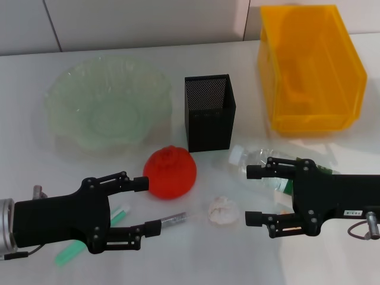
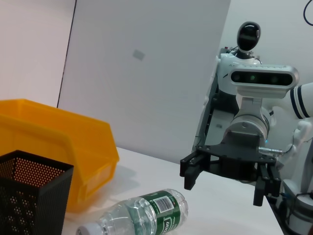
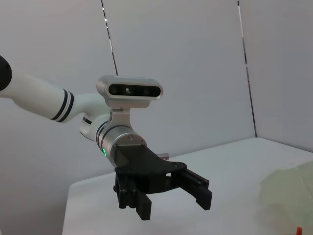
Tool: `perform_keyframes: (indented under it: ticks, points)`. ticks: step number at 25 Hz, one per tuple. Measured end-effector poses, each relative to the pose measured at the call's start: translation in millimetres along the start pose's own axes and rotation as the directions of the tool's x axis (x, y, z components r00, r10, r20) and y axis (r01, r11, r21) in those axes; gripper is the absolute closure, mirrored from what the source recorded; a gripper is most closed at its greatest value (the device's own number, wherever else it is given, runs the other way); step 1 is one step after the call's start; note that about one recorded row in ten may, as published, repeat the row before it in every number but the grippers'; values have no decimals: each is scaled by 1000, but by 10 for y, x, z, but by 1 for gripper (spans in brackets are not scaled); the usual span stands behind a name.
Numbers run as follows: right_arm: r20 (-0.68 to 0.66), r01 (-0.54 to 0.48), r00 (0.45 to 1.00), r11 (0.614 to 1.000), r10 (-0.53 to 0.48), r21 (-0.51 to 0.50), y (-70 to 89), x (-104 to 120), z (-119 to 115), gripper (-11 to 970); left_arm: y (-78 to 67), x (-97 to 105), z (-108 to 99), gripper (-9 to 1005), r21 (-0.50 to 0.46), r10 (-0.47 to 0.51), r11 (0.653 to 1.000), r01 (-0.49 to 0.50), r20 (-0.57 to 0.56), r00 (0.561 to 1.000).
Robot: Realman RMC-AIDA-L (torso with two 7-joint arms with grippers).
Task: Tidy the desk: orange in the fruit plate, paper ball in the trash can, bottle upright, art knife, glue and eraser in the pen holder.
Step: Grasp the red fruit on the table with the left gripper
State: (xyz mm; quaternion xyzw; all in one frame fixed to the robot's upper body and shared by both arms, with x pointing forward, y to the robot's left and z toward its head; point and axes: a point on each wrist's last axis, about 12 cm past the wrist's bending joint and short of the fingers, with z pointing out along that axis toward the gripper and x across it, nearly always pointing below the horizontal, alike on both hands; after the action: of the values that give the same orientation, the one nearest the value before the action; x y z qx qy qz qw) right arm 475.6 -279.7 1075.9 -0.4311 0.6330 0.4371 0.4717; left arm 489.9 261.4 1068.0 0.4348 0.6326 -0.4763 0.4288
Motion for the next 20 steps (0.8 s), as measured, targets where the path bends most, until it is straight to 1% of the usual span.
perform_keyframes:
  ticks: [6, 7, 11, 12, 13, 15, 17, 18, 19, 20]
  points:
    - [2, -1, 1000, 1000, 1, 1, 6, 4, -5, 132, 9, -11, 7, 153, -1, 3, 1000, -3, 3, 1000]
    - [5, -1, 1000, 1000, 1, 1, 7, 0, -10, 132, 37, -18, 18, 156, -18, 7, 1000, -7, 1, 1000]
    - [23, -1, 1000, 1000, 0, 22, -3, -13, -51, 132, 55, -18, 27, 167, -30, 7, 1000, -7, -1, 1000]
    - [45, -4, 999, 999, 2, 44, -4, -21, -106, 132, 144, 13, 124, 170, -101, -15, 995, 18, 29, 999]
    - [45, -4, 999, 999, 2, 44, -4, -21, -106, 132, 144, 13, 124, 173, -101, -15, 995, 18, 29, 999]
    - [81, -12, 997, 998, 7, 60, 12, -27, -171, 132, 192, 60, 222, 179, -136, -19, 990, 24, 38, 999]
    - [122, -10, 993, 997, 1, 74, 45, -33, -250, 132, 192, 60, 222, 185, -136, -19, 990, 24, 38, 999]
    - [122, -10, 993, 997, 1, 74, 45, -33, -250, 132, 192, 60, 222, 187, -136, -19, 990, 24, 38, 999]
    - [130, -7, 992, 997, -4, 79, 59, -30, -275, 132, 229, 116, 328, 190, -160, -11, 987, 15, 25, 1000]
    - [136, -5, 991, 996, -6, 85, 71, -27, -299, 131, 253, 143, 374, 193, -174, -12, 985, 13, 11, 1000]
